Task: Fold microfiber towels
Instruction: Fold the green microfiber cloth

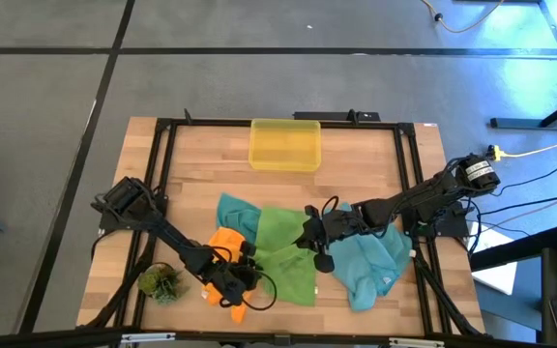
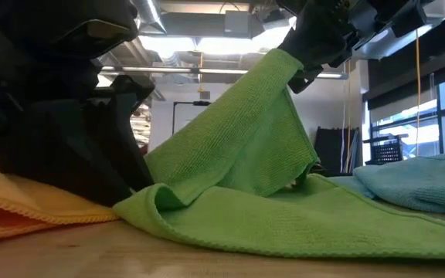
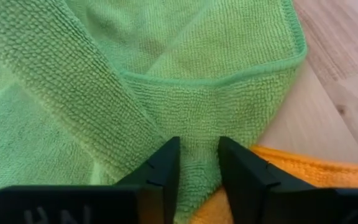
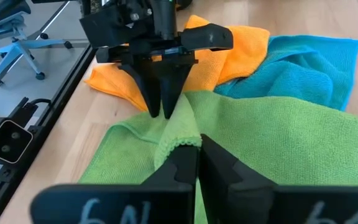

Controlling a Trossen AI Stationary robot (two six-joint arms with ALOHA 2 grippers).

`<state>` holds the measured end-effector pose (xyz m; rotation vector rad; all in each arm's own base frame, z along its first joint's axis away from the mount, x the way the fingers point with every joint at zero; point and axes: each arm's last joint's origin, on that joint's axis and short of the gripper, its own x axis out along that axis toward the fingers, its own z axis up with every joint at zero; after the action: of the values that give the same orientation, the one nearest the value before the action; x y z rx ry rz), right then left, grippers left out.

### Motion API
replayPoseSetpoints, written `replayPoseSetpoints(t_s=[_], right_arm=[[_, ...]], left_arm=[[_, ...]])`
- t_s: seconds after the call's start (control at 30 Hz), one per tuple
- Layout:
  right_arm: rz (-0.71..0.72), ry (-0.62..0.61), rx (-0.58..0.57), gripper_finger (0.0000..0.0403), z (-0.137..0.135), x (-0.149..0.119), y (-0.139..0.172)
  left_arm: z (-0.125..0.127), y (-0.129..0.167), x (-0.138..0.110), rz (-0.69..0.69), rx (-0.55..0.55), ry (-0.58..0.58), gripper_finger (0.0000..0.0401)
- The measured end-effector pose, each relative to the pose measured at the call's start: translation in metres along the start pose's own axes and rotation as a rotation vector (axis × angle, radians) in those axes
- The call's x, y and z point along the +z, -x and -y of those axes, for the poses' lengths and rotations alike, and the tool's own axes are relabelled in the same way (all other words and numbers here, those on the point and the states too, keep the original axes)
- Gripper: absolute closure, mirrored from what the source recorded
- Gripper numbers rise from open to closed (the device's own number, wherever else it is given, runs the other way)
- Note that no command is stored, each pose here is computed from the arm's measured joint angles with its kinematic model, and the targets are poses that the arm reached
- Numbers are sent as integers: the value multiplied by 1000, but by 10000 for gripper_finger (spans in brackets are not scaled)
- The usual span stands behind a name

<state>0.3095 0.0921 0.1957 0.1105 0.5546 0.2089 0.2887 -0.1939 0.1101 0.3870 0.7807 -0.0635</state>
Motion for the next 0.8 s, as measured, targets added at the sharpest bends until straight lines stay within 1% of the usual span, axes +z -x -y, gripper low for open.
replayPoseSetpoints(t_s=[0.17,0.2,0.37,0.6,0.8], right_arm=[[-1,3,0,391,0,0,0],[0,3,0,391,0,0,0],[-2,3,0,391,0,0,0],[-15,3,-3,391,0,-1,0],[-33,2,48,391,-2,-3,0]], left_arm=[[0,0,0,-2,0,-1,384],[0,0,0,-2,1,-1,392],[1,1,3,9,16,-14,399],[9,9,27,77,7,-58,401],[21,19,36,98,13,-80,401]])
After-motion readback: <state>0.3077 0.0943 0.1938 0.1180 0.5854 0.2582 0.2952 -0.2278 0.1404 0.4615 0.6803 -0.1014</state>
